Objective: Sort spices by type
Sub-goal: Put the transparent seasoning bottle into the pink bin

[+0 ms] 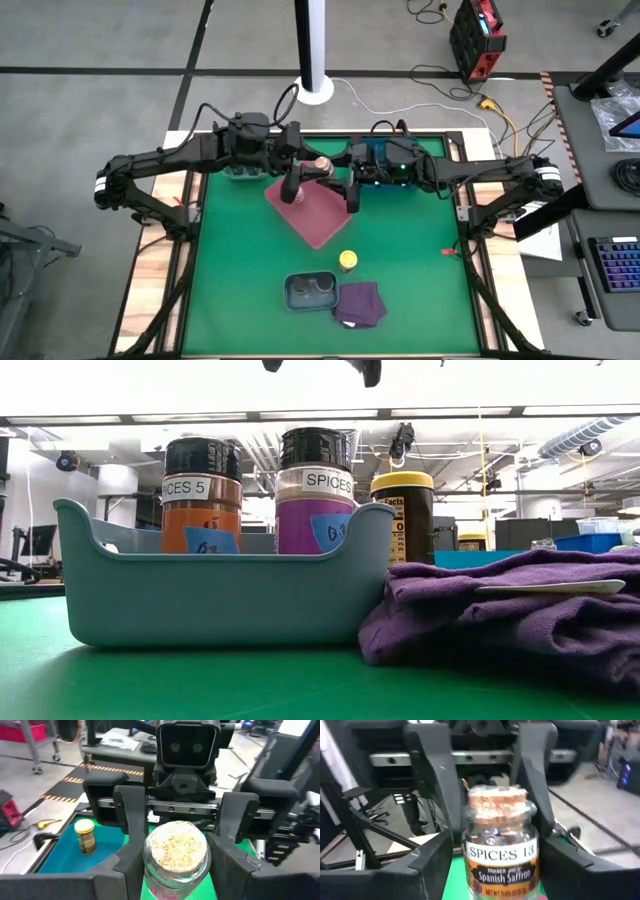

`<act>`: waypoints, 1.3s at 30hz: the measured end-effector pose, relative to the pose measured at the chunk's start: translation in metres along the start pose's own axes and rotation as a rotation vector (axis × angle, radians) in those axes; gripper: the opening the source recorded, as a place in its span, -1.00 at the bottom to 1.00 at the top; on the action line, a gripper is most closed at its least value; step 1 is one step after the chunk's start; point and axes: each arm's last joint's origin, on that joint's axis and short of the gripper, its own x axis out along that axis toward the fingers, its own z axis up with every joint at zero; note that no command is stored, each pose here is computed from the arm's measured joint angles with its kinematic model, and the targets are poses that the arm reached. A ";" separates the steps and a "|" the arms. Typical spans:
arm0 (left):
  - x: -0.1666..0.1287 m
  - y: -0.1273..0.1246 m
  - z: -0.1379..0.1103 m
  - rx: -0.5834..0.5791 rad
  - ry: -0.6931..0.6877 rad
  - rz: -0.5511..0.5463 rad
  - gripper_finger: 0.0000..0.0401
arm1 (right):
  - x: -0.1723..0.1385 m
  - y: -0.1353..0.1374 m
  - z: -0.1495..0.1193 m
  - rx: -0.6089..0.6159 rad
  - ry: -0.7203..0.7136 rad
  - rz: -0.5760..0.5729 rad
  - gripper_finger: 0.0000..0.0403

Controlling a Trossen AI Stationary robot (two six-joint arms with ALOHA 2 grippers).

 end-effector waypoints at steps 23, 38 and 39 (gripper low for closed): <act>0.028 -0.016 -0.113 0.004 0.150 0.327 -0.21 | -0.046 -0.009 -0.021 0.207 0.349 -0.369 0.11; 0.035 -0.016 -0.224 -0.066 0.084 0.343 -0.21 | -0.043 -0.009 -0.020 0.226 0.295 -0.386 0.09; 0.038 -0.015 -0.228 -0.064 0.098 0.348 -0.21 | -0.043 -0.009 -0.020 0.226 0.295 -0.386 0.10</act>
